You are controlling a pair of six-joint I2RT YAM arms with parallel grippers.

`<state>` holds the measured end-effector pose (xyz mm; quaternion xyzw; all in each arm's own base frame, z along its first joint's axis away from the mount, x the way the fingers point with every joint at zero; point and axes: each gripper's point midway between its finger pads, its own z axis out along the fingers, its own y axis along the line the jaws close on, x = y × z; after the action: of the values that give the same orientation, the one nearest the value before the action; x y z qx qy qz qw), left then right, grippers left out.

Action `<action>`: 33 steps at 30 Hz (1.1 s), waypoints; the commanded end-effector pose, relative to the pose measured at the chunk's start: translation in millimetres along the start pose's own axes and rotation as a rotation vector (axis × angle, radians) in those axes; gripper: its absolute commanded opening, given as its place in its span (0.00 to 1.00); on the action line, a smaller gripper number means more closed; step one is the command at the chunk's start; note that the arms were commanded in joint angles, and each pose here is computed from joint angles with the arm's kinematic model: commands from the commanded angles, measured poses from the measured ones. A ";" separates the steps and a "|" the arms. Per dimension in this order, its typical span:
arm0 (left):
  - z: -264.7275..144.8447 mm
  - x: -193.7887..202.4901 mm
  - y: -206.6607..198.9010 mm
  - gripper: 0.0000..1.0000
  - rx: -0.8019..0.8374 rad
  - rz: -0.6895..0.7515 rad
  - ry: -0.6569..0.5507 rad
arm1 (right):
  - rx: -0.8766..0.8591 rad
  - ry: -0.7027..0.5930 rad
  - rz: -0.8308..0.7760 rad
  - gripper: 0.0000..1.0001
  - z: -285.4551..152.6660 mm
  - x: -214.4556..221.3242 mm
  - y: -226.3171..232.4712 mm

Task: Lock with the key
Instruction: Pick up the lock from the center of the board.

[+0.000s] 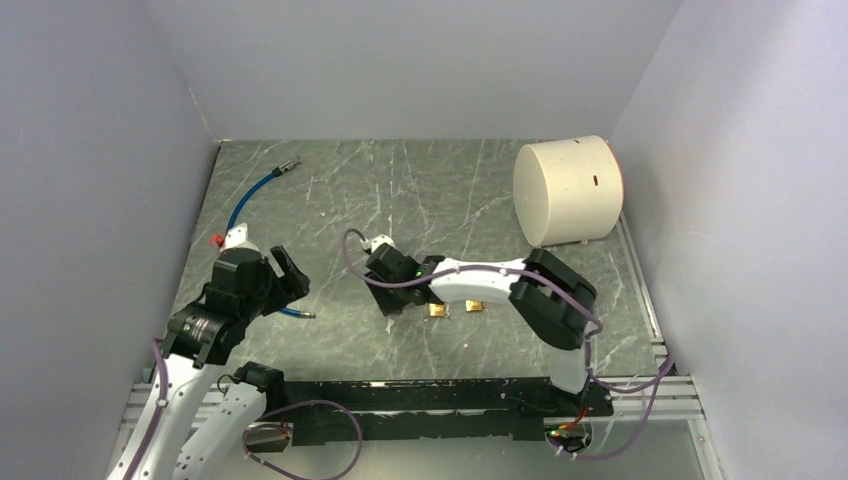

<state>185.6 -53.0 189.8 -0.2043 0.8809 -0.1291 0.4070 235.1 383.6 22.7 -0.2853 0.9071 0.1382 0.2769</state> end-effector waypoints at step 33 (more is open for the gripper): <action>16.4 59.8 -158.8 0.57 0.962 -0.067 0.572 | -0.524 -0.449 0.129 0.00 -198.7 -57.4 47.8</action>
<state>204.9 -212.1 180.0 -0.0177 0.8246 -0.5306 0.1955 156.3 355.6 175.8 -0.2526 0.8119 0.4058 0.3353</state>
